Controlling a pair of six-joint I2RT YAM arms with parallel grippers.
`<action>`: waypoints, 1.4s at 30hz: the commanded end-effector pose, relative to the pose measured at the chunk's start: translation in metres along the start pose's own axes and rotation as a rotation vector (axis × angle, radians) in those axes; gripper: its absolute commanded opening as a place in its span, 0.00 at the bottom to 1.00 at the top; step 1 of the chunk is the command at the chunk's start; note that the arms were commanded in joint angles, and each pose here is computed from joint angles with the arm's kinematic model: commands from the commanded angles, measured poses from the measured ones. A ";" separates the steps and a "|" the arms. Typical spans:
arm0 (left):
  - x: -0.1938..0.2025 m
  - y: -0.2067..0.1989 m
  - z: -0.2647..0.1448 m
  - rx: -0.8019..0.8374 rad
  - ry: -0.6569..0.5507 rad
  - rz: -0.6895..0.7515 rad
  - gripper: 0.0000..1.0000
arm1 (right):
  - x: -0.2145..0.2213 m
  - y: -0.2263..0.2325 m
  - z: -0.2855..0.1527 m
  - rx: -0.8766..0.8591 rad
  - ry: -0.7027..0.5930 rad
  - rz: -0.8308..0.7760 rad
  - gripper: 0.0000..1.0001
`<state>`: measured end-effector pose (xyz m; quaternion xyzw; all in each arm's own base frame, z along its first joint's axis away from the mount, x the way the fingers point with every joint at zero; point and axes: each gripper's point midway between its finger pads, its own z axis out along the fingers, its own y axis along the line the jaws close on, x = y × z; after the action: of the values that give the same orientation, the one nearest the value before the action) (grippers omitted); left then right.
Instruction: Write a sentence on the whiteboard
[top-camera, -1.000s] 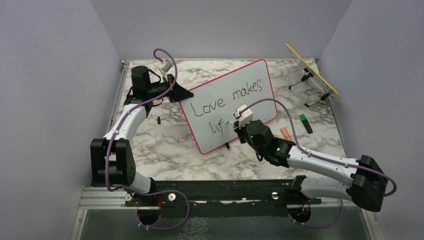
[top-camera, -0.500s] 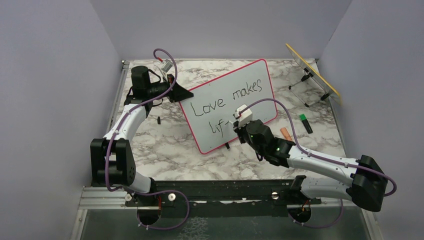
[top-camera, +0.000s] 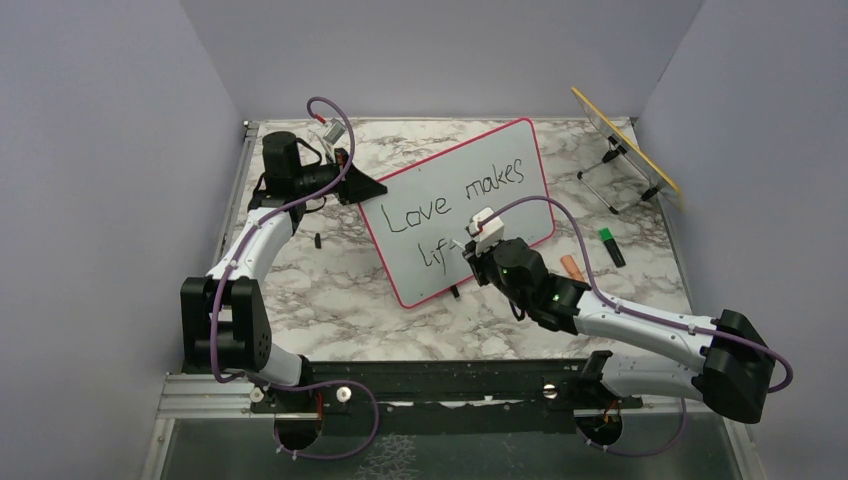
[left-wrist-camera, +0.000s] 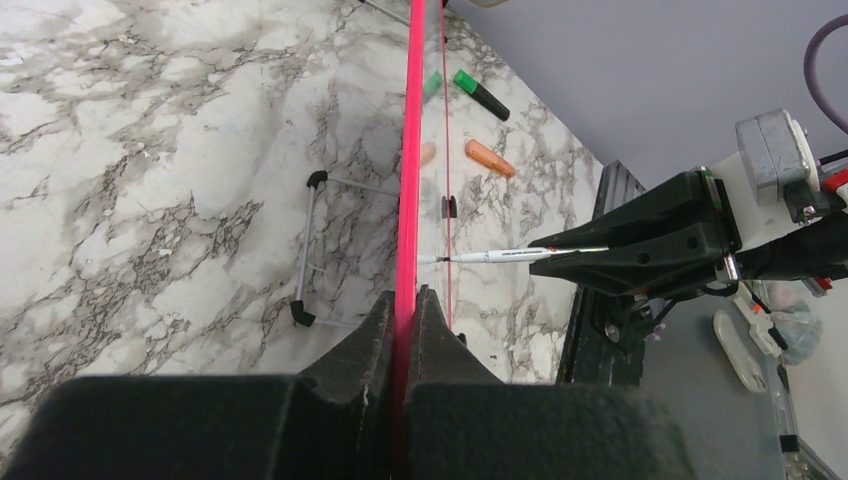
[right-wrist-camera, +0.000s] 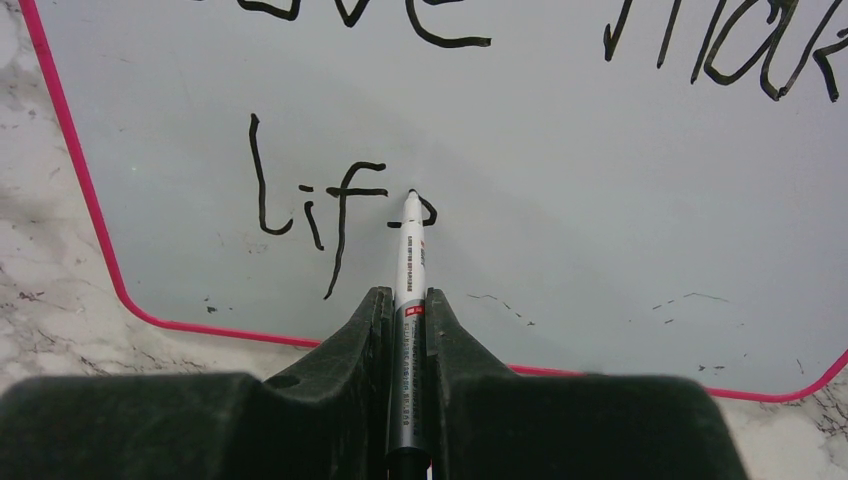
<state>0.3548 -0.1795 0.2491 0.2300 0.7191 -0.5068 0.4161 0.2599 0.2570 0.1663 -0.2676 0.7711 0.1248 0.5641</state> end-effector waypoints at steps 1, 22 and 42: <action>0.027 0.031 0.003 -0.103 0.047 -0.061 0.00 | -0.010 0.006 0.002 -0.038 -0.013 -0.001 0.01; 0.028 0.031 0.003 -0.104 0.048 -0.063 0.00 | 0.019 0.005 -0.007 -0.058 0.094 -0.047 0.01; 0.027 0.031 0.003 -0.105 0.046 -0.062 0.00 | 0.025 -0.018 -0.010 0.070 0.103 -0.059 0.01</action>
<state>0.3547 -0.1796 0.2495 0.2301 0.7191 -0.5070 0.4157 0.2484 0.2443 0.1449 -0.2966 0.7932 0.1010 0.5221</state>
